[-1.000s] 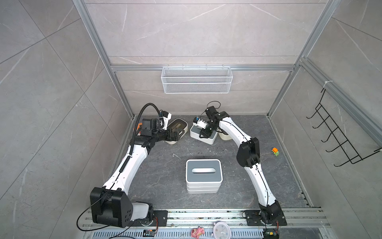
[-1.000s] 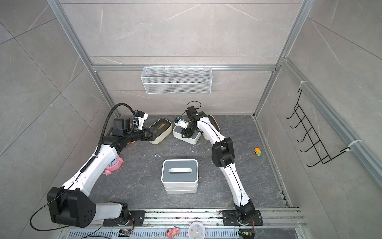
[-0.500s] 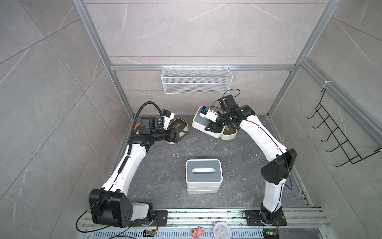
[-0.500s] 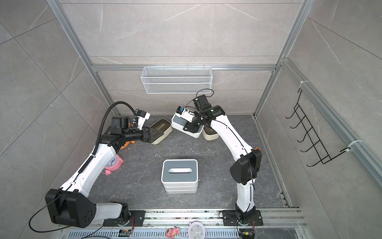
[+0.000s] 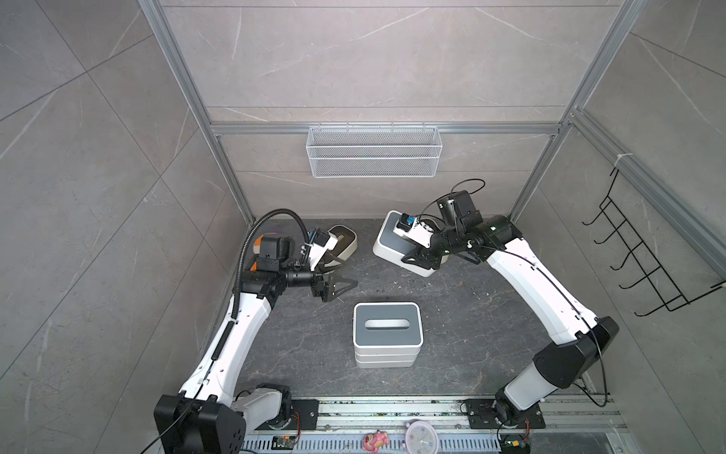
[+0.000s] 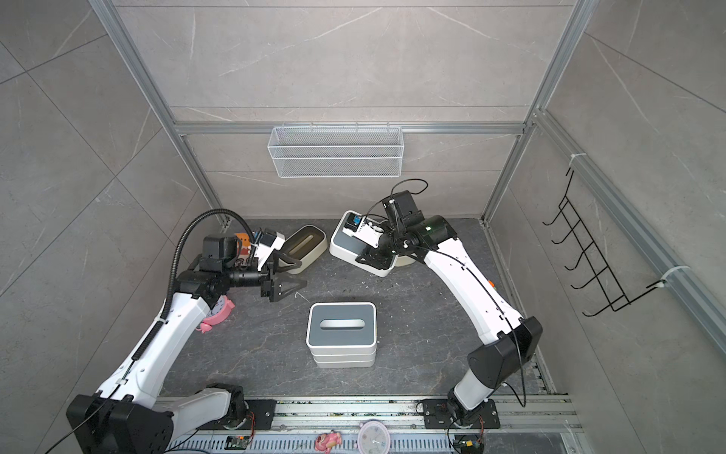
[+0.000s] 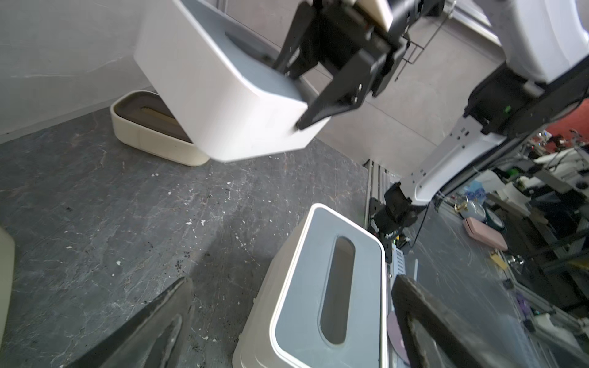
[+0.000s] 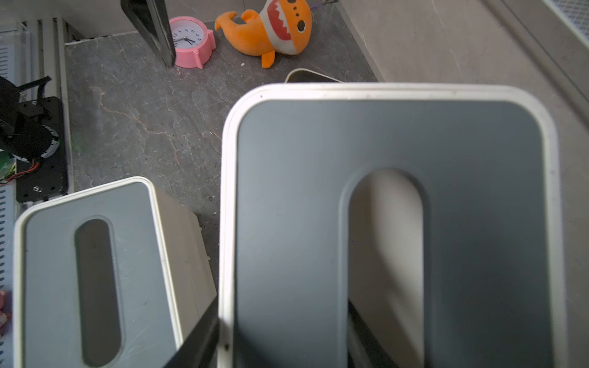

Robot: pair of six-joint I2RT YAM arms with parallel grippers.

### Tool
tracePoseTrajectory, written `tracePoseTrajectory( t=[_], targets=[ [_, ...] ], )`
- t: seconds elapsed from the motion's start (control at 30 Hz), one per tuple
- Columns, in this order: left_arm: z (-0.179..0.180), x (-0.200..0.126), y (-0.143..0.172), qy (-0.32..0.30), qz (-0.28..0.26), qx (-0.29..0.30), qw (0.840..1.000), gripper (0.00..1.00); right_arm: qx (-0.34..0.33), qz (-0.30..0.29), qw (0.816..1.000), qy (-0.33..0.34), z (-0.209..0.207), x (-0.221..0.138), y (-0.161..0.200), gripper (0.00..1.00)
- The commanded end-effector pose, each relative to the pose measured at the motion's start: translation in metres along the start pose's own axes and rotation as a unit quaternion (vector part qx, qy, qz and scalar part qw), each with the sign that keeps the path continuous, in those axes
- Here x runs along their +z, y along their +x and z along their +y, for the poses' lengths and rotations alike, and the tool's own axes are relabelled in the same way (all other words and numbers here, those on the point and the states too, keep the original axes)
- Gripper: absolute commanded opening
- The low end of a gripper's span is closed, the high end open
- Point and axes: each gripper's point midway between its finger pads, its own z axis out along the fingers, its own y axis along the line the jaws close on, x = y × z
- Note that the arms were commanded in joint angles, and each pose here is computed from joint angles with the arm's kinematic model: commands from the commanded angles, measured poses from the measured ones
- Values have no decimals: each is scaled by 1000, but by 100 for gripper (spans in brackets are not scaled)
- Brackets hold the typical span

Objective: Stack the tissue boxes
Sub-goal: Place the tissue box at the tissue box.

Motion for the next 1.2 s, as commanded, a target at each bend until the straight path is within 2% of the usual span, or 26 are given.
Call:
tracePoseTrajectory(
  t=[0.0, 0.13, 0.27, 0.37, 0.47, 0.5, 0.73, 0.87, 0.97, 1.17],
  targets=[
    [-16, -8, -2, -7, -30, 141, 990, 100, 13, -14, 1000, -18, 26, -23, -3, 40],
    [-23, -14, 3, -30, -33, 195, 980, 100, 24, 10, 998, -49, 52, -28, 4, 39],
    [-24, -14, 10, -26, -15, 192, 981, 100, 6, 54, 995, -87, 85, -23, 9, 37],
    [-32, -14, 19, 3, 8, 174, 985, 100, -6, 67, 992, -109, 105, -22, 11, 37],
    [-60, -20, 33, 67, 2, 220, 973, 100, -18, 65, 989, -134, 123, -26, 10, 37],
    [-62, -21, 36, 66, 4, 235, 970, 100, -19, 64, 989, -134, 126, -27, 10, 37],
    [-47, -26, 56, 12, 28, 241, 970, 100, -40, 73, 985, -150, 151, -23, 16, 37],
    [-43, -25, 61, -13, 8, 267, 964, 100, -54, 55, 985, -153, 161, -21, 13, 37],
    [-44, -24, 60, -3, 6, 258, 966, 100, -62, 47, 983, -168, 171, -19, 11, 37],
    [-57, -23, 52, 57, -8, 229, 972, 99, -74, 69, 979, -175, 183, -5, 13, 37]
  ],
)
